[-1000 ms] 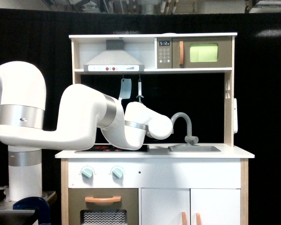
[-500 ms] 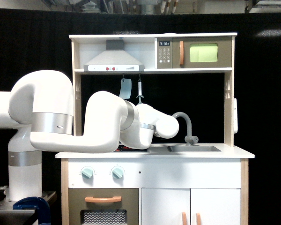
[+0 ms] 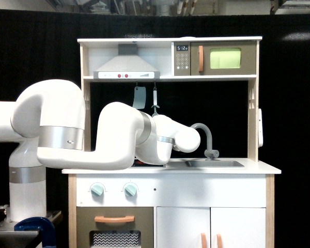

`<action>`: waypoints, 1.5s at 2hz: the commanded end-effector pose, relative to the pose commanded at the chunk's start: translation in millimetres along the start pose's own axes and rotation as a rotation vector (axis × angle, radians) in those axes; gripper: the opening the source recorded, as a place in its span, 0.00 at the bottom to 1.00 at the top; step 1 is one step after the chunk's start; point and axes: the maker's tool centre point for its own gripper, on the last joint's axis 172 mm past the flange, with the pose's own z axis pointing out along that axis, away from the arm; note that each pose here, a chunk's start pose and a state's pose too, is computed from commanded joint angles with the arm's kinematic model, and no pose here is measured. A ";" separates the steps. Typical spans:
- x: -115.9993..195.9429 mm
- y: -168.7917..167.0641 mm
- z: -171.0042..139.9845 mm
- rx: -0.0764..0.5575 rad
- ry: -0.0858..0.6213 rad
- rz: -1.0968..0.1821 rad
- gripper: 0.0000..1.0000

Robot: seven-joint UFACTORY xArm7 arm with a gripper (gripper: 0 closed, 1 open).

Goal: Turn on the faucet

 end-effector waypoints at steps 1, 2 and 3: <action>-0.9 72.5 -96.9 0.000 0.000 0.000 1.00; 2.6 93.6 -110.4 0.000 0.000 0.000 1.00; 19.5 5.1 -160.2 0.000 0.000 0.000 1.00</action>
